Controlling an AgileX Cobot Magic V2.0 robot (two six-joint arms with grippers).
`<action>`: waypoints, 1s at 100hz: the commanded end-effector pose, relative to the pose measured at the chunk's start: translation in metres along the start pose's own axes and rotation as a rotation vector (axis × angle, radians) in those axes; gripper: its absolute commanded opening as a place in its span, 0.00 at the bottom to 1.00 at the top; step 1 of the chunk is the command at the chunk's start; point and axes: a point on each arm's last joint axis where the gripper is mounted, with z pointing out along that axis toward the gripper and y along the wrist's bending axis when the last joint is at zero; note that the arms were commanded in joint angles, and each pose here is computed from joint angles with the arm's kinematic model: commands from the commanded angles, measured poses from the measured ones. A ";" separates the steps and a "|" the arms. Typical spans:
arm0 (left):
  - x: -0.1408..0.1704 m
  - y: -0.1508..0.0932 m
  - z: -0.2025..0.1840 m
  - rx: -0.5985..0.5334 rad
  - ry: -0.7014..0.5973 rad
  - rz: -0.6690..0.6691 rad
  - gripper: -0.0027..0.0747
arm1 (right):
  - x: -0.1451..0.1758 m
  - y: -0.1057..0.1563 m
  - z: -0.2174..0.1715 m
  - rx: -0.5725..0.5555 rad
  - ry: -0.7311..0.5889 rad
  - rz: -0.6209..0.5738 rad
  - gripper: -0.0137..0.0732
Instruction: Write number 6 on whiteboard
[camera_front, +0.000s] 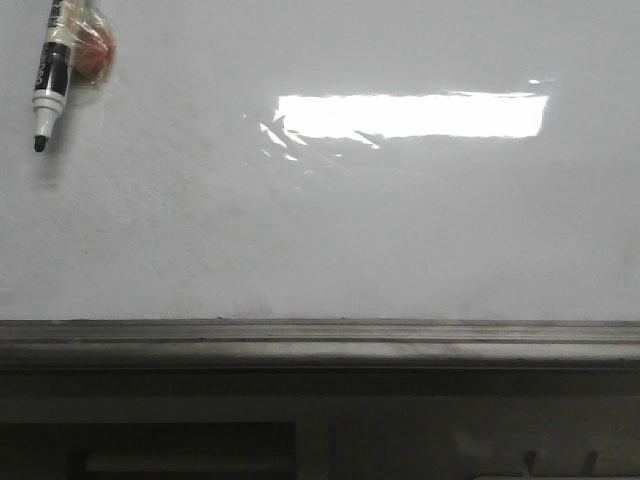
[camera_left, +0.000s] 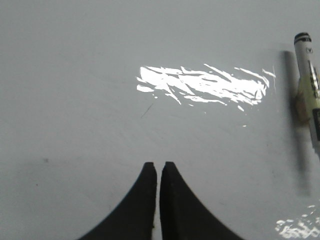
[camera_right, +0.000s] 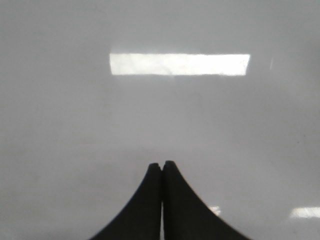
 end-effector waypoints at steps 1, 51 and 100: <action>0.006 0.004 -0.001 -0.006 -0.073 -0.130 0.01 | -0.003 -0.003 -0.001 0.036 -0.103 0.100 0.08; -0.030 -0.011 -0.001 0.052 -0.008 -0.186 0.01 | -0.028 0.005 0.001 -0.051 0.012 0.310 0.09; -0.096 -0.042 0.051 0.144 0.325 -0.050 0.02 | -0.082 0.016 0.052 -0.163 0.419 0.231 0.12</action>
